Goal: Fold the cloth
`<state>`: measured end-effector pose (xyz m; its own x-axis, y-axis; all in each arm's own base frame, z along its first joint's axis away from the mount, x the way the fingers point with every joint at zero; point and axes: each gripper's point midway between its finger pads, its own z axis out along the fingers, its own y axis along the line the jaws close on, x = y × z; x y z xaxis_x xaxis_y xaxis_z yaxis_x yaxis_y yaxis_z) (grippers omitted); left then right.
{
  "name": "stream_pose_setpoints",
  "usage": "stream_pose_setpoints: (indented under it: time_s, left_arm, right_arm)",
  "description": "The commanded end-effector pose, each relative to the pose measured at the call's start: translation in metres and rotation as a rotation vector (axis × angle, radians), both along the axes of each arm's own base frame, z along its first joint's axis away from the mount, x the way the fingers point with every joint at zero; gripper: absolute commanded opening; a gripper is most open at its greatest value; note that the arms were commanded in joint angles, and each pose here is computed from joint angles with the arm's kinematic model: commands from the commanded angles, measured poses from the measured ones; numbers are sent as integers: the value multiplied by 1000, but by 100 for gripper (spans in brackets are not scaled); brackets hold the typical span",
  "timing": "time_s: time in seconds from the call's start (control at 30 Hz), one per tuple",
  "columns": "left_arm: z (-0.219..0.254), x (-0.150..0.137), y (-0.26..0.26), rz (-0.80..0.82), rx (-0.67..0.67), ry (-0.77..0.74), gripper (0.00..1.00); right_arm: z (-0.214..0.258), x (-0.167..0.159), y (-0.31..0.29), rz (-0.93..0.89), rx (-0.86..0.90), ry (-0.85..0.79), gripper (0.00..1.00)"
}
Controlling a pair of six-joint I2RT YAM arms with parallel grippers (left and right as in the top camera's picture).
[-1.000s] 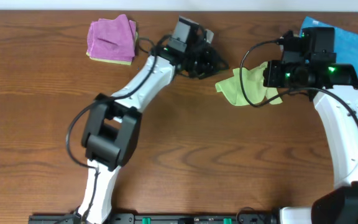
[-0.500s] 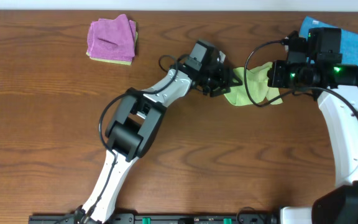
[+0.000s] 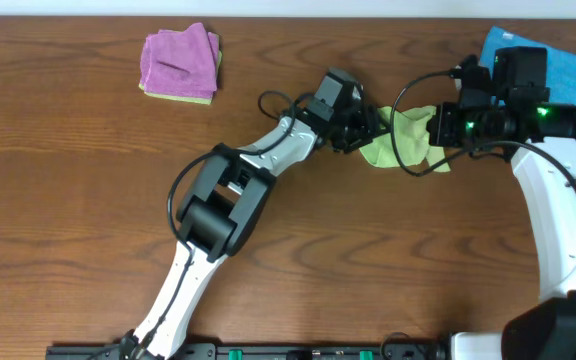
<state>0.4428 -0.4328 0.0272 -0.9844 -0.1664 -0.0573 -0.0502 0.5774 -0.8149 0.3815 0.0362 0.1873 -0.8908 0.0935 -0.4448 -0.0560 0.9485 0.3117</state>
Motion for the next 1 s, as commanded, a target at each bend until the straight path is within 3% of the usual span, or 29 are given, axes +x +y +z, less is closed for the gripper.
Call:
stream_pose_setpoints:
  time_s: [0.0,0.1,0.27,0.4,0.6,0.63,0.67,0.7,0.9,0.97]
  left_arm:
    - [-4,9,-3,67,42,-35,55]
    - [-1,10,-8,79,27,-43,54]
    - [0,10,-11,87,23,-41,22]
    - [-2,8,-10,85,31,-30,8]
    - [-3,-1,-14,60,28,-12,8]
    - [-3,-4,-17,50,24,-9,18]
    - [-2,-7,-20,39,21,-7,43]
    - [-2,-9,-21,34,21,-8,52]
    - [0,-27,-35,-22,1,8,50]
    - [0,-29,-38,-24,3,5,32]
  right_arm:
    - [8,-4,12,56,68,-15,1]
    - [11,-9,23,87,132,-6,1]
    - [11,-13,26,102,140,7,1]
    - [10,-13,25,108,132,3,1]
    - [9,-12,22,100,112,4,2]
    - [8,-12,21,100,106,3,1]
    - [8,-12,20,105,100,1,1]
    - [8,-12,20,109,98,-1,2]
    - [8,-12,20,122,86,-8,2]
    - [8,-12,19,129,79,-11,2]
